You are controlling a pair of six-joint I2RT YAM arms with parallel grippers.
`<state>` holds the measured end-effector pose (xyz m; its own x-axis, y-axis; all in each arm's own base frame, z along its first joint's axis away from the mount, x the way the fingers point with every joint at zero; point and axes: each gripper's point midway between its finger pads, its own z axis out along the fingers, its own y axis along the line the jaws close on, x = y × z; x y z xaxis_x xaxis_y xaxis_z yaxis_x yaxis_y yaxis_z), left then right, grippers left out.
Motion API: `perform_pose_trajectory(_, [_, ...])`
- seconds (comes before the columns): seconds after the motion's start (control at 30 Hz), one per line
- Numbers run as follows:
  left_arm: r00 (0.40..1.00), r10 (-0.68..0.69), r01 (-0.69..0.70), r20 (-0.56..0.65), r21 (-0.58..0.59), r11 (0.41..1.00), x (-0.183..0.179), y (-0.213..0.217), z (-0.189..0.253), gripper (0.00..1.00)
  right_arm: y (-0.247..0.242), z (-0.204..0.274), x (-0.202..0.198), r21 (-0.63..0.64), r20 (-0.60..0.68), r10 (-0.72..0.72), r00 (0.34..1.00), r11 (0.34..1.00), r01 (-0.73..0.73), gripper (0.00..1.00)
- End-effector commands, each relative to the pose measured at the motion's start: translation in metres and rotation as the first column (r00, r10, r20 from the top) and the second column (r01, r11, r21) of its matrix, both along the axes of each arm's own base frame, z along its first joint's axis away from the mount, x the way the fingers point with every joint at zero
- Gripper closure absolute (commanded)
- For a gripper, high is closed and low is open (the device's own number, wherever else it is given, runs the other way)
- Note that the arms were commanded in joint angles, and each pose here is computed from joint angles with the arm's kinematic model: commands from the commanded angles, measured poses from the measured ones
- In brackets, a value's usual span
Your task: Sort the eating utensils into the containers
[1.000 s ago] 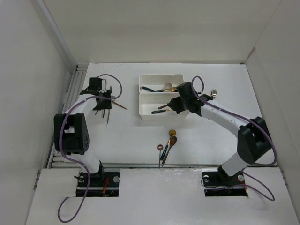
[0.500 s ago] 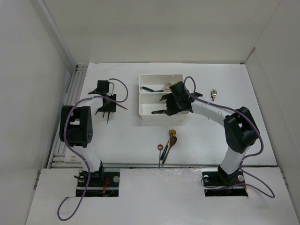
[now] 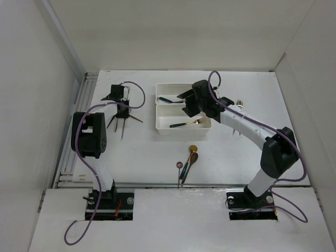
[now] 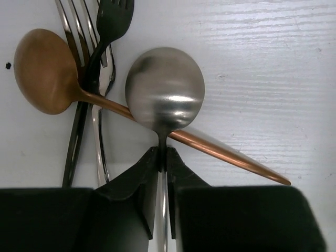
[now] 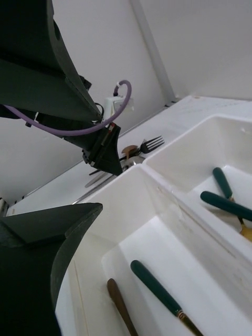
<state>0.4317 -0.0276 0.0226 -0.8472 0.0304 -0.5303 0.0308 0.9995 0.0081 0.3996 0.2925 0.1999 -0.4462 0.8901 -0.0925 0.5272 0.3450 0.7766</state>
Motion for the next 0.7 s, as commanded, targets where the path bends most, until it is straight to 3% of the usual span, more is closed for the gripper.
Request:
perform_pose_trajectory(0.0, [0.992,-0.02,0.021,-0.127,0.007,1.0,-0.023,0.0,-0.029,0.94,-0.001,0.053,0.005,0.006,0.15,-0.002,0.989,1.0,0.001,0.31])
perform_pose_trajectory(0.03, [0.992,-0.02,0.021,-0.127,0.007,1.0,-0.023,0.0,-0.029,1.0,-0.003,0.052,0.007,-0.008,0.158,-0.01,0.987,1.0,0.011,0.31])
perform_pose_trajectory(0.2, [0.99,-0.034,0.035,-0.139,0.0,0.999,-0.029,-0.001,-0.017,1.0,-0.014,0.075,0.005,-0.012,0.23,-0.031,0.973,0.999,0.035,0.31])
perform_pose_trajectory(0.3, [0.993,-0.091,0.091,-0.073,-0.004,0.996,-0.022,-0.005,0.022,1.0,-0.016,0.113,0.01,-0.008,0.343,-0.029,0.939,0.999,0.033,0.31])
perform_pose_trajectory(0.43, [0.963,-0.231,0.223,0.136,0.07,0.972,0.013,-0.014,0.115,1.0,-0.024,0.156,0.012,-0.309,0.515,0.2,0.833,0.95,-0.037,0.31])
perform_pose_trajectory(0.53, [0.89,-0.376,0.339,0.257,0.179,0.924,0.031,-0.035,0.172,1.0,-0.056,0.181,0.014,-0.381,0.562,0.231,0.795,0.924,0.001,0.31])
perform_pose_trajectory(0.67, [0.718,-0.568,0.424,0.403,0.393,0.816,0.058,-0.084,0.239,1.0,-0.128,0.176,0.016,-0.399,0.568,0.158,0.808,0.911,0.103,0.31])
